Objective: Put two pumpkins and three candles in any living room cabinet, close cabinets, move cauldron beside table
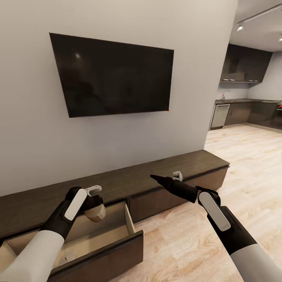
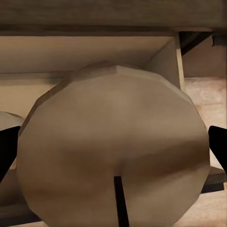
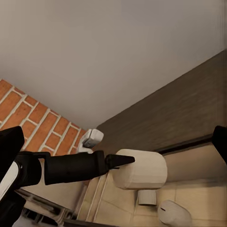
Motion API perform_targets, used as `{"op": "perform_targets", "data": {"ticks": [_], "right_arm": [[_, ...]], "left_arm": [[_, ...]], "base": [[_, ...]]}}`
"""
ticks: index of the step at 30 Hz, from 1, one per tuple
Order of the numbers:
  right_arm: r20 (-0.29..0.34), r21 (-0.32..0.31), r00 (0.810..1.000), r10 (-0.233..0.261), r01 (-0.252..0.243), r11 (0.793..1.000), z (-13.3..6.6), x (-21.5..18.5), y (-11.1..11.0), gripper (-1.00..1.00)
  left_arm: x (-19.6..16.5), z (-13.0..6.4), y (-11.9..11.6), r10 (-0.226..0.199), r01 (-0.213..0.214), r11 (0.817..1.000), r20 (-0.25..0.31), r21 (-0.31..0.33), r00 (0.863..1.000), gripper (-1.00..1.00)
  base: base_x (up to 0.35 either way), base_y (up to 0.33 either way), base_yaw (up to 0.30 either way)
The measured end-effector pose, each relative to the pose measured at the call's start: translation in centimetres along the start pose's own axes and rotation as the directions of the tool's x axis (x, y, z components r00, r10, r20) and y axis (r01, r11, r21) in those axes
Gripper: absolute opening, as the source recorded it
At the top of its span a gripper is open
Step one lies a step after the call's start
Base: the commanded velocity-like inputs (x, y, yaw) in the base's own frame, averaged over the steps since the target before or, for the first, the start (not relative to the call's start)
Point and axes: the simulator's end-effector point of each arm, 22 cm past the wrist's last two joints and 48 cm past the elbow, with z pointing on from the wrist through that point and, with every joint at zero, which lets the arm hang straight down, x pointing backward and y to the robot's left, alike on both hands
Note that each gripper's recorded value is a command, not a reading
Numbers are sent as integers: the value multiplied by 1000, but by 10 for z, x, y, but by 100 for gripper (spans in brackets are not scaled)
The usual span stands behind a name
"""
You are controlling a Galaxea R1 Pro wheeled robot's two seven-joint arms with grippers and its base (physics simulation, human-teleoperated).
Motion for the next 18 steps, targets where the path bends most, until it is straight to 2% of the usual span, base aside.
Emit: {"op": "perform_targets", "data": {"ticks": [18], "right_arm": [[0,1,1000,-1,1,1000,-2,29,-26,100]], "left_arm": [[23,27,7,0,0,1000,7,4,1000,-100]], "base": [[0,0,-3]]}}
